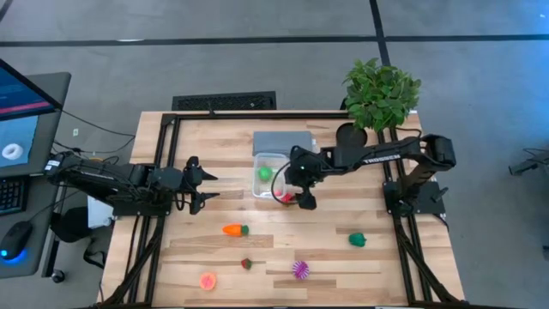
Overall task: Pick and placing Produce into tupperware
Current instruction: Put the top red strawberry into the transparent bin
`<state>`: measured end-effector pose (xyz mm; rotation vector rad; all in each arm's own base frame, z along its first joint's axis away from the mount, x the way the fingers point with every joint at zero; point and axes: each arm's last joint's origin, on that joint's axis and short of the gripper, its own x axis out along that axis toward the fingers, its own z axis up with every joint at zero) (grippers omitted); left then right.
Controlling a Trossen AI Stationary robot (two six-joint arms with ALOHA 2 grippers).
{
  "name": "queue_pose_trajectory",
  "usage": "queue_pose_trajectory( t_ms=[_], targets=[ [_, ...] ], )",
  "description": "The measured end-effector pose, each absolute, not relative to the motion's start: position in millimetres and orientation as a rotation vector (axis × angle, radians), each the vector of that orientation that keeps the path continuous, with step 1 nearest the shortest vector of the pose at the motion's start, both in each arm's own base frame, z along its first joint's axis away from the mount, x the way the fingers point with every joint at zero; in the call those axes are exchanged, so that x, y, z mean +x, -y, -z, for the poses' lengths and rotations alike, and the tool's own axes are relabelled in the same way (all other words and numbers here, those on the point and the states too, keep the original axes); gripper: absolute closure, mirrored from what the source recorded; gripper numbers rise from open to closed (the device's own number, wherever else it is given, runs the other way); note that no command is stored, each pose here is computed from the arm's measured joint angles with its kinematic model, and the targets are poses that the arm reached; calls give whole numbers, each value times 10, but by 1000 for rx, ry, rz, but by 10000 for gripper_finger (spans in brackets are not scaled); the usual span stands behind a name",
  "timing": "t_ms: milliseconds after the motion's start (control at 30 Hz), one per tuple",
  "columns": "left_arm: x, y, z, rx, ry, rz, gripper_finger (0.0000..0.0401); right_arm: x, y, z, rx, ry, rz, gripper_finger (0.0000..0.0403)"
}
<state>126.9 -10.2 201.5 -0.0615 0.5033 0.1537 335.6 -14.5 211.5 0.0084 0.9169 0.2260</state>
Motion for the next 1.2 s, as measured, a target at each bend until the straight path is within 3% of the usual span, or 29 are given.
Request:
queue_pose_trajectory(
  t_ms=[233, 833, 1200],
  targets=[
    [1269, 102, -2015, -62, -503, -154, 147, 3208, 41, -2098, 41, -902, -185, 72],
    [1269, 101, -2014, -59, -504, -154, 147, 2928, 105, -1541, 217, -877, -10, 72],
    [1269, 99, -2014, -62, -503, -160, 147, 2903, 116, -1480, 228, -811, -7, 55]
  ],
)
